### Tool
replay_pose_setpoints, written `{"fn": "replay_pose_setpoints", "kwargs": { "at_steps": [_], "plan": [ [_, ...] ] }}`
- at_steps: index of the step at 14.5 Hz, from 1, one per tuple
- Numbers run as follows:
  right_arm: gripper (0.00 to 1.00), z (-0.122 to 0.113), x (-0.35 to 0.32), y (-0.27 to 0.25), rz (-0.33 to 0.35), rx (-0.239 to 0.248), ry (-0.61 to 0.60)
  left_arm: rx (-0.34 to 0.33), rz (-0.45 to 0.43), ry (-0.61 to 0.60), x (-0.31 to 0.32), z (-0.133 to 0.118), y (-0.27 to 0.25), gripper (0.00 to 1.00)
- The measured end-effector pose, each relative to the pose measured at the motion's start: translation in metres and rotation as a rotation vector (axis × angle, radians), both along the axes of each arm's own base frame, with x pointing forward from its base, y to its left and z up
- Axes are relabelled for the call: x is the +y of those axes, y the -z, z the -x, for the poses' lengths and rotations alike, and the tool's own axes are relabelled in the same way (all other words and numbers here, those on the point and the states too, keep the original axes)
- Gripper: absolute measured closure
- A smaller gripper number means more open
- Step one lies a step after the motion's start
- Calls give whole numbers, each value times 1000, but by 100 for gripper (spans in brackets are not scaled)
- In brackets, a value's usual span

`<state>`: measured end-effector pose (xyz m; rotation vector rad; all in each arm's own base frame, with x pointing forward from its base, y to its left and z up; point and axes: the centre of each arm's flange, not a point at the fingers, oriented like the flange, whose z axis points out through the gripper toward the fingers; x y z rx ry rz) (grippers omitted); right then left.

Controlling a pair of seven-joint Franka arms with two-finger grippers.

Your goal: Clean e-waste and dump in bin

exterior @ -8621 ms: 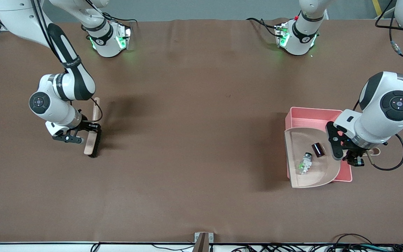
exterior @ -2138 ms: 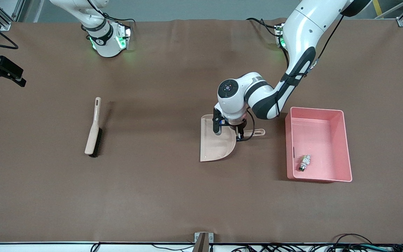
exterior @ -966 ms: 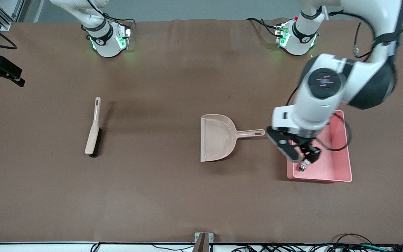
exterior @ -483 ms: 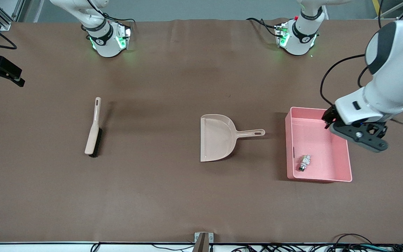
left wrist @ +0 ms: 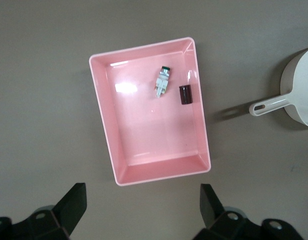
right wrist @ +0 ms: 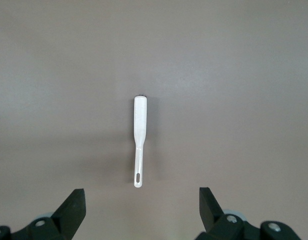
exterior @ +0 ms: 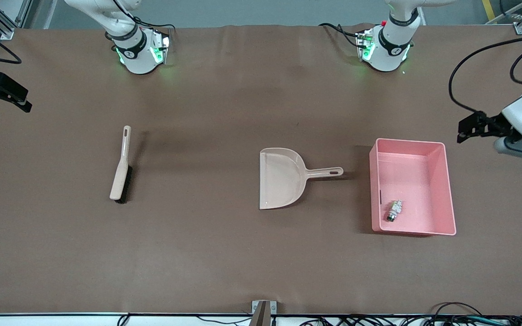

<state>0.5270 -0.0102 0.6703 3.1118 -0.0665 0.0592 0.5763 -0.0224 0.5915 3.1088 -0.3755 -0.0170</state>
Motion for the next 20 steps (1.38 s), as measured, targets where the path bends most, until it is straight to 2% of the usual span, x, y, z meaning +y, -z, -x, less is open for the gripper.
{"fn": "replay_pose_setpoints", "kwargs": {
  "at_steps": [5,8,20],
  "plan": [
    [0,0,0,0,0,0,0,-5,-2,-93,-40,42,-20,0],
    [0,0,-1,0,0,0,2,-17,-1,-143,-48,58,-29,0],
    [0,0,-6,0,0,0,10,-36,-15,-200,-50,61,-37,0]
  ]
}}
